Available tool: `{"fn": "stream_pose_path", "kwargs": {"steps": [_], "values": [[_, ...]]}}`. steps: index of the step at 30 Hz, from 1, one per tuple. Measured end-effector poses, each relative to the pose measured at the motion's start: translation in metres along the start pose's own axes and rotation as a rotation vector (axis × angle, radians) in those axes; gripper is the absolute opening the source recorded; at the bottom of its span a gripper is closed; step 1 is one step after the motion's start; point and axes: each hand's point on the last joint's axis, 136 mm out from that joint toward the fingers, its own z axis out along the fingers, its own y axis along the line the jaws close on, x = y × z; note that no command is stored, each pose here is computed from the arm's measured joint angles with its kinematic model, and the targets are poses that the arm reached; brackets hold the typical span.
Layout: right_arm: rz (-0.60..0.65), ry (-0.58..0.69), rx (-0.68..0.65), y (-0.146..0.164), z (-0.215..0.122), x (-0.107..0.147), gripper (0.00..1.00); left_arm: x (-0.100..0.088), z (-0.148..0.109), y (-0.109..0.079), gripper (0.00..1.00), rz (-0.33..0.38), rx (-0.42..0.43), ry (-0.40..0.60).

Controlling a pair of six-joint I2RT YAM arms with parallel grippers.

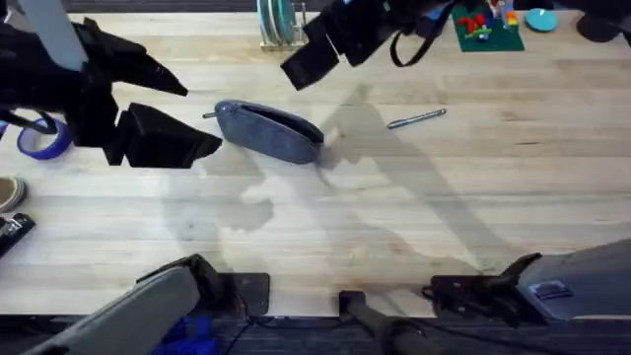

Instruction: Unzip the bag, pick up the pens from the table one at a time and place them inside, then zip the bag closed.

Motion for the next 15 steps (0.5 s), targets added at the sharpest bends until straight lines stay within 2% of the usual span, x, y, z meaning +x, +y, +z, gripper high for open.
{"fn": "stream_pose_path", "kwargs": {"steps": [6,10,12,15], "values": [[-0.050,0.115,-0.020,0.004,-0.002,0.029,0.994,-0.002,-0.004,-0.006,0.995,-0.043,-0.022,-0.009],[-0.069,0.144,-0.027,0.005,-0.003,0.036,0.977,-0.002,-0.004,-0.006,0.995,-0.075,-0.022,-0.009],[-0.076,0.161,-0.031,0.006,-0.003,0.040,0.902,-0.002,-0.004,-0.005,0.995,-0.084,-0.022,-0.009],[-0.089,0.170,-0.035,0.007,-0.004,0.042,0.656,-0.002,-0.004,-0.005,0.995,-0.090,-0.022,-0.009]]}}
